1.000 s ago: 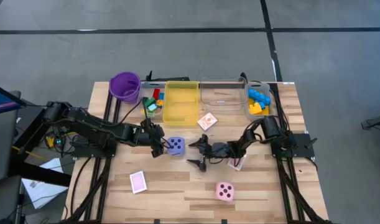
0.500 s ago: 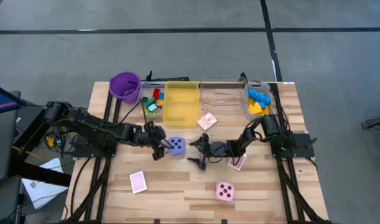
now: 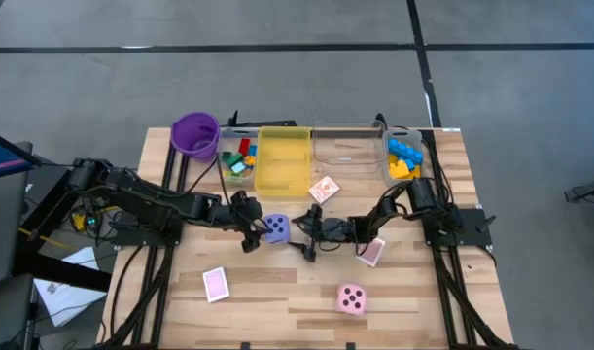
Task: Pick & Place Toys
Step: Put the large purple dice into the yellow bin
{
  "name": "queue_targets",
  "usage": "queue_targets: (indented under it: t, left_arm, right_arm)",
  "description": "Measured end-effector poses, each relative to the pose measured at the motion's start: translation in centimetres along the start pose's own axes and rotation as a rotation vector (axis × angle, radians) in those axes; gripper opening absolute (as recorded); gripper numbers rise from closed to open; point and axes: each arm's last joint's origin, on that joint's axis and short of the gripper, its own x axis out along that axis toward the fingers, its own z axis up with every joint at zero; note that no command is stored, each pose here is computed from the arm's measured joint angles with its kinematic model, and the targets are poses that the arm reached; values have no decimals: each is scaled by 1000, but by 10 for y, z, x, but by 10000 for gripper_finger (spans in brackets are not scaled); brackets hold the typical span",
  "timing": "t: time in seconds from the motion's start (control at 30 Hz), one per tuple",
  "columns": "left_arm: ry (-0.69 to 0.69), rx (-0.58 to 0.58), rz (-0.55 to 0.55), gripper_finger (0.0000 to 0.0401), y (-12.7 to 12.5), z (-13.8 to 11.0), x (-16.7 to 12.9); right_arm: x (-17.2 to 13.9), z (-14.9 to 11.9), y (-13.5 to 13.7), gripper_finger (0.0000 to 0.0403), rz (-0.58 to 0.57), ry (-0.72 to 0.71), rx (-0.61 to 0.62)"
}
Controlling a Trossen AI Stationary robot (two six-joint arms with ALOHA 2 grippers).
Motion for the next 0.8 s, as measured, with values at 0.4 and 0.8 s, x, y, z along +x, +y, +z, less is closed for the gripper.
queue_targets:
  t: [0.4, 0.8]
  left_arm:
    - [-8, -2, -12, 301, 3, -15, 7]
    - [-150, -17, -100, 301, 11, -43, 18]
  right_arm:
    - [8, 6, -12, 363, -2, 6, 0]
    - [12, 10, -13, 363, 41, -7, -1]
